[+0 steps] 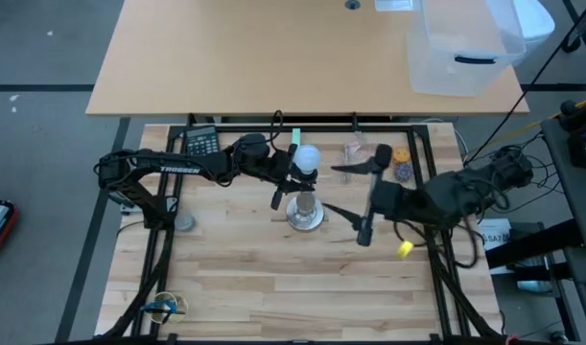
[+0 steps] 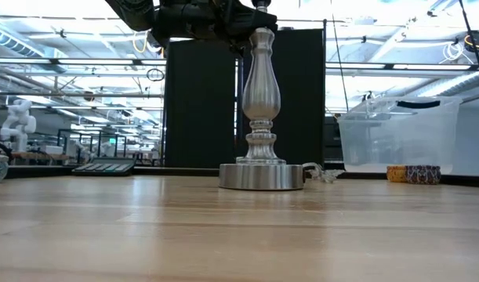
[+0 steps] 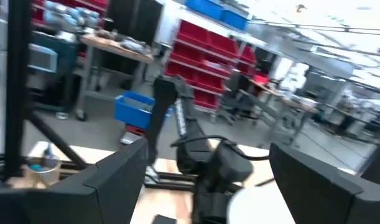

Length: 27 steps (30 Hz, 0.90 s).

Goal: Screw lightbulb
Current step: Remove the white lightbulb from the desk lamp

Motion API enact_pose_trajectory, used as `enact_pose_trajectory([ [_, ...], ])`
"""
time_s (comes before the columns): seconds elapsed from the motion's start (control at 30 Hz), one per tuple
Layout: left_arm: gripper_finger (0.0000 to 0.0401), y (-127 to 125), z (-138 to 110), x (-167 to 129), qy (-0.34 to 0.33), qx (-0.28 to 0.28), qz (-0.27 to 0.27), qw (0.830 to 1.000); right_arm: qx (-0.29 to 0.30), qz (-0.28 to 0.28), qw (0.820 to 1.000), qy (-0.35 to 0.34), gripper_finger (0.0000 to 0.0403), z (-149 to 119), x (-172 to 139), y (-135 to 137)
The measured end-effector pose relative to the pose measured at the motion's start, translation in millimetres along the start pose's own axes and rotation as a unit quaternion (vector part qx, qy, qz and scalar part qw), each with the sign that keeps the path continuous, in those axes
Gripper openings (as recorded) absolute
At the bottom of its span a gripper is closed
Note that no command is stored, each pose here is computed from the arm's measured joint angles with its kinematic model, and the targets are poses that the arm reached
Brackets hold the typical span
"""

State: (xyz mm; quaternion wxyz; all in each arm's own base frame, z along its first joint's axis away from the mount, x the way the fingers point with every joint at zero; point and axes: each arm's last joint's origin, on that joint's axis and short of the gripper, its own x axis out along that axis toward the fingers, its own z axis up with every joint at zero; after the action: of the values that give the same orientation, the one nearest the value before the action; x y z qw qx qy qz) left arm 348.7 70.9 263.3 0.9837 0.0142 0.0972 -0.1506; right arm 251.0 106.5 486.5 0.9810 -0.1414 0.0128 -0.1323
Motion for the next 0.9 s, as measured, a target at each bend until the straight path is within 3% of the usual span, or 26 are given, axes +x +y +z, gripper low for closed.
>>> enact_pose_trajectory([
  [0.3, 0.0072, 0.2, 0.1, 0.0, -0.001, 0.002, 0.000, 1.000, 0.002, -0.130, 0.990, 0.058, 0.0319, -2.5, -14.4, 1.0],
  [0.6, 0.0072, 0.3, 1.1, 0.0, -0.006, 0.007, 0.001, 1.000, 0.052, -0.156, 0.978, 0.129, 0.0318, -38.0, -11.0, 3.7],
  [0.9, 0.0072, 0.7, 1.5, 0.0, -0.007, 0.007, 0.009, 1.000, 0.075, -0.212, 0.966, 0.131, 0.0318, -84.3, 4.7, 21.3],
])
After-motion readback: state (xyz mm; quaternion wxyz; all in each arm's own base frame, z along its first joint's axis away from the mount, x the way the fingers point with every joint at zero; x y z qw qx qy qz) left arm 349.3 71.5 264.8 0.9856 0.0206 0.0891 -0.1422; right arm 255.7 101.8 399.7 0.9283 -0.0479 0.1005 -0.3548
